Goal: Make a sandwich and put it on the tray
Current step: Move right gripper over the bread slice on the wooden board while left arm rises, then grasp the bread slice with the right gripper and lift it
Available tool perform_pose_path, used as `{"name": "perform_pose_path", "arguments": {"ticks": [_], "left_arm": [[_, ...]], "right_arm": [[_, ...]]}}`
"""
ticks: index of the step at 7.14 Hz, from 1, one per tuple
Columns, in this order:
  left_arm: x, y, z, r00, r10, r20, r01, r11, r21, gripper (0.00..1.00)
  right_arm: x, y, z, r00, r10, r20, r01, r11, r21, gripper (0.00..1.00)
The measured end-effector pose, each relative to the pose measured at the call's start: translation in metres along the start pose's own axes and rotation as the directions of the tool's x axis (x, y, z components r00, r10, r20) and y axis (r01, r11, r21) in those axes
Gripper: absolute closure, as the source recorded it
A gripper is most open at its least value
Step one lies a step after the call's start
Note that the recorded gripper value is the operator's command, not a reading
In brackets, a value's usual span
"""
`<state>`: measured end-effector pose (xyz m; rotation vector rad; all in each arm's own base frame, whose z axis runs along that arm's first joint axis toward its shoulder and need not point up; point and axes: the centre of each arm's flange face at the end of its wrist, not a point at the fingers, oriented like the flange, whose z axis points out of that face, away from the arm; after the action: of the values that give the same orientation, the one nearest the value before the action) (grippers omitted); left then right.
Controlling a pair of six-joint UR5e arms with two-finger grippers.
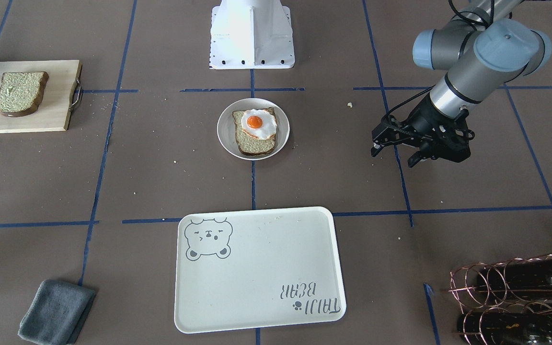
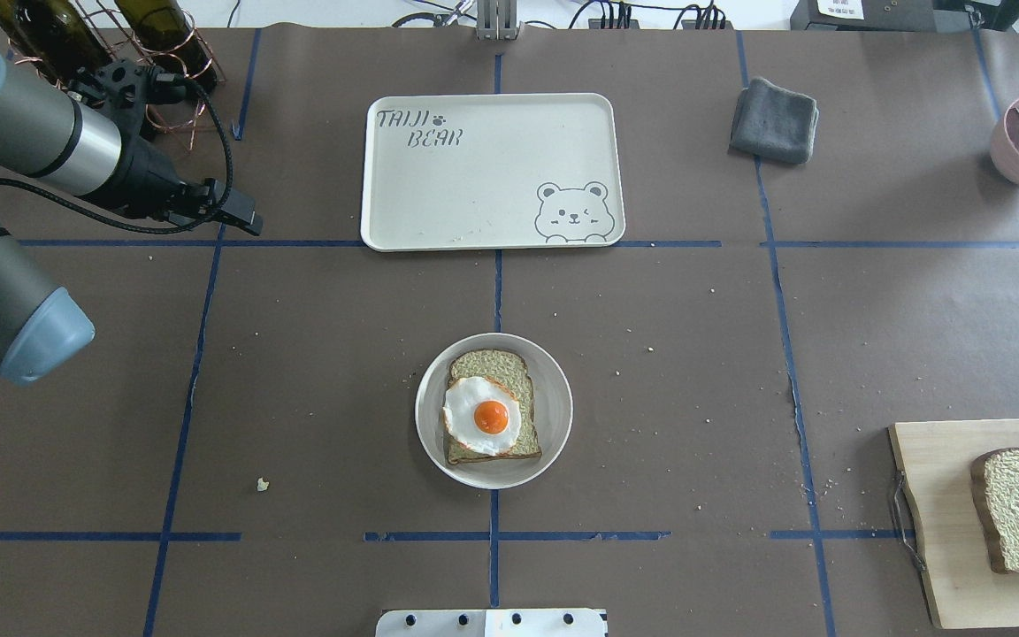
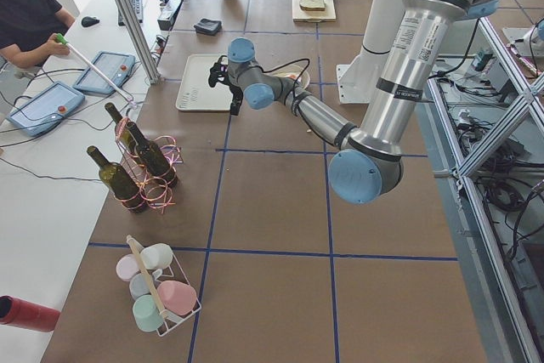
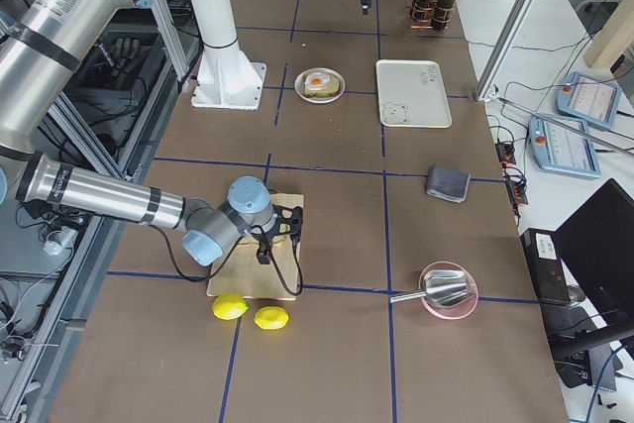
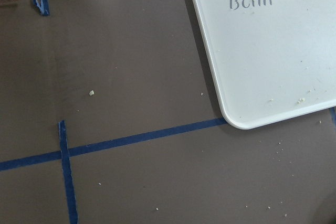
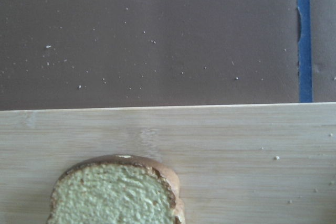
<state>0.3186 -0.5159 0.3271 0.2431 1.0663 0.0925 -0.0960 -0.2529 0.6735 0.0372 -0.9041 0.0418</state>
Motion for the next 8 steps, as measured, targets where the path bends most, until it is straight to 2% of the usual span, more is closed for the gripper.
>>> {"name": "perform_pose_path", "arguments": {"ticks": [2, 4, 5, 7, 8], "left_arm": [[0.004, 0.003, 0.001, 1.000, -0.001, -0.005, 0.001, 1.000, -0.002, 0.00], [0.005, 0.003, 0.001, 1.000, 0.000, -0.006, 0.000, 1.000, -0.001, 0.00], [0.005, 0.003, 0.001, 1.000, 0.000, -0.006, 0.000, 1.000, 0.000, 0.00], [0.005, 0.003, 0.000, 1.000, 0.002, -0.006, -0.002, 1.000, 0.000, 0.00], [0.005, 0.003, 0.000, 1.000, 0.002, -0.007, -0.002, 1.000, 0.000, 0.00]], "right_arm": [[-0.014, 0.015, 0.026, 1.000, 0.007, -0.007, -0.007, 1.000, -0.013, 0.07], [-0.016, 0.025, 0.035, 1.000, 0.004, -0.025, -0.004, 1.000, -0.025, 0.08], [-0.011, 0.031, 0.032, 1.000, 0.002, -0.027, -0.003, 1.000, -0.029, 0.14], [-0.004, 0.041, 0.027, 1.000, -0.003, -0.028, 0.002, 0.999, -0.037, 0.45], [-0.004, 0.042, 0.028, 1.000, -0.007, -0.028, 0.006, 0.999, -0.041, 0.48]]}}
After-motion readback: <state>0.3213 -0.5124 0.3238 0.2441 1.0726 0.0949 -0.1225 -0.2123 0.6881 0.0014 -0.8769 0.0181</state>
